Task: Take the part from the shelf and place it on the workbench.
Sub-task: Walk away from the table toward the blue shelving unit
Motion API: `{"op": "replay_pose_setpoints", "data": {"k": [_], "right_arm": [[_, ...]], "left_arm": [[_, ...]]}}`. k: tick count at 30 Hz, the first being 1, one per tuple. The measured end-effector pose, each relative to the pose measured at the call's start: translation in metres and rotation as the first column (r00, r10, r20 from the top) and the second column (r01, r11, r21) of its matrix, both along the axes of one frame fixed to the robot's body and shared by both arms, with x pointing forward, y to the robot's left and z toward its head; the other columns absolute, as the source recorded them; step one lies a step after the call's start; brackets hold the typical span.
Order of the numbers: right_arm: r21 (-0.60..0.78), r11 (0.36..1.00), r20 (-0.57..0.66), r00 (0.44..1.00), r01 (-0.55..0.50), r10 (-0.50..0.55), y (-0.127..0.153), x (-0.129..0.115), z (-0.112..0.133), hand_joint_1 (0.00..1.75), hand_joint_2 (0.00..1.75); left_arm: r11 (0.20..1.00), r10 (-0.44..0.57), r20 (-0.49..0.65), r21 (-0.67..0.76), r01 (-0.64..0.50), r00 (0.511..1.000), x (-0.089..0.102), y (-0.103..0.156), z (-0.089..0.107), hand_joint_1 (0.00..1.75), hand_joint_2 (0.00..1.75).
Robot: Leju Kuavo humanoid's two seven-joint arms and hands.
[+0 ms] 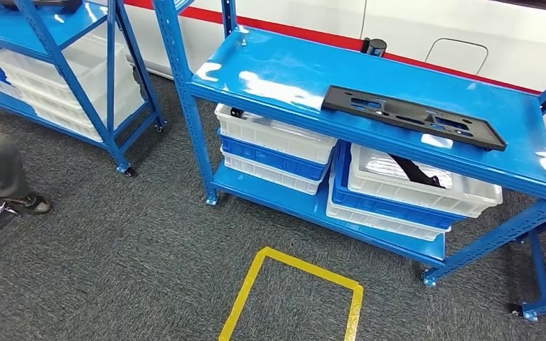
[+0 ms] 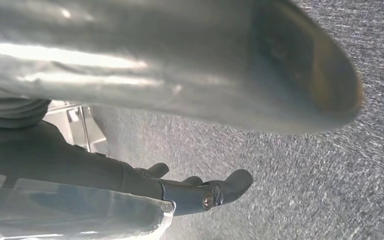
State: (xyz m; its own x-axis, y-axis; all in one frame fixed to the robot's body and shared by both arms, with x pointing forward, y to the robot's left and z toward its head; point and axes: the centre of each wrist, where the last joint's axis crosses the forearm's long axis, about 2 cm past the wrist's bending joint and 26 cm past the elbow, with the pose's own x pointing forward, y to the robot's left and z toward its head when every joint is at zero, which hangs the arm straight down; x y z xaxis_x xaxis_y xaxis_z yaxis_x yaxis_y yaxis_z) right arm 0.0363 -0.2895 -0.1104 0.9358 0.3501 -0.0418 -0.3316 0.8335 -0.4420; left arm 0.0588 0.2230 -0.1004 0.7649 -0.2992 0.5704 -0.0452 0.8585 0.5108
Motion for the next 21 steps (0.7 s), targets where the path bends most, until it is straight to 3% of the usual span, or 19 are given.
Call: {"op": "replay_pose_setpoints", "data": {"k": [21], "right_arm": [[-0.001, 1.000, -0.068, 0.997, -0.029, 0.029, 0.004, -0.008, -0.001, 0.00, 0.00]], "left_arm": [[1.000, 0.007, -0.006, -0.002, -0.007, 1.000, 0.000, 0.002, 0.000, 0.00, 1.75]]}}
